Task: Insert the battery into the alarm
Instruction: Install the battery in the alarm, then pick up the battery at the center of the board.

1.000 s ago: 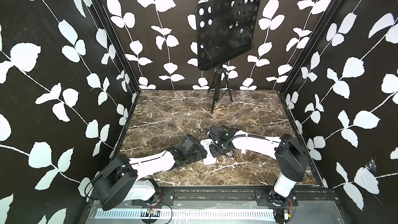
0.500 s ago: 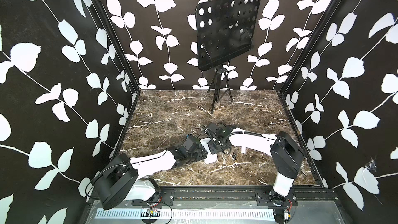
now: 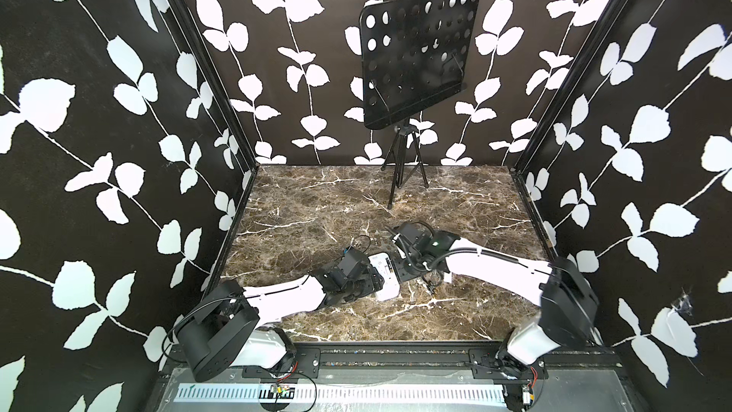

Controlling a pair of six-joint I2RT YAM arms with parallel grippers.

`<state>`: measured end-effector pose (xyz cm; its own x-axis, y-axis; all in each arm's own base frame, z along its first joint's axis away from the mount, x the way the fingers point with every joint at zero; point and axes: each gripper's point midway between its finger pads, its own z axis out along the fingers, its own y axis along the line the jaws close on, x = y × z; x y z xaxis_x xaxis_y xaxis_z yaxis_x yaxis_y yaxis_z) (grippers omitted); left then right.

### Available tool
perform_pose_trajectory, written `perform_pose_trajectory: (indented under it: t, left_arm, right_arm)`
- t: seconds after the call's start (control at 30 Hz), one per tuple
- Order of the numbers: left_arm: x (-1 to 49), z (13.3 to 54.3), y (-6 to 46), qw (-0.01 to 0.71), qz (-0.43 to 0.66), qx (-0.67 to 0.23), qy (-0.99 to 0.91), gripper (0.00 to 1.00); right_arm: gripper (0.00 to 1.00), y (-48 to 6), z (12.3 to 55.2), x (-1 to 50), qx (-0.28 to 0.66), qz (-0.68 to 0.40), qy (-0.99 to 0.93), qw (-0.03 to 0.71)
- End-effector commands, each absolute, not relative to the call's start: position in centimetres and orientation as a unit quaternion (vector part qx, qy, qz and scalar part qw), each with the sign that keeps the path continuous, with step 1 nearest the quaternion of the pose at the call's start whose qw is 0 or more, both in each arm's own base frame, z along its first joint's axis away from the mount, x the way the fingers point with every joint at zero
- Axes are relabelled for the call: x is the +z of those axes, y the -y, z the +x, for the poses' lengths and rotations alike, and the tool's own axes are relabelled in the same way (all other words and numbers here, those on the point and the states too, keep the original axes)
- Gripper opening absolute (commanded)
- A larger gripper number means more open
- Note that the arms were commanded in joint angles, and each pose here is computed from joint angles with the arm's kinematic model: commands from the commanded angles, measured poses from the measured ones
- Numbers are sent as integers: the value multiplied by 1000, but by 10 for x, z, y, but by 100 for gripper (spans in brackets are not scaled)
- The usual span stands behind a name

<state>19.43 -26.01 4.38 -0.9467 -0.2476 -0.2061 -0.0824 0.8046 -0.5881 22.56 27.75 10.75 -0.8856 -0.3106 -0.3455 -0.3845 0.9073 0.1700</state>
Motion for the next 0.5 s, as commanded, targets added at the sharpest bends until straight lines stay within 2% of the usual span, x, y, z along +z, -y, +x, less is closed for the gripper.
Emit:
perform_pose_trajectory:
  t: [0.0,0.2,0.47]
  left_arm:
    - [52,199,269,138,-90,-318,-934,76]
    - [53,200,278,131,-89,-332,-930,76]
    - [60,203,289,131,-87,-348,-924,76]
  right_arm:
    - [31,-242,223,101,78,-150,-974,152]
    - [25,-188,215,72,16,-122,-984,130]
    - [24,-176,208,41,6,-121,-987,101]
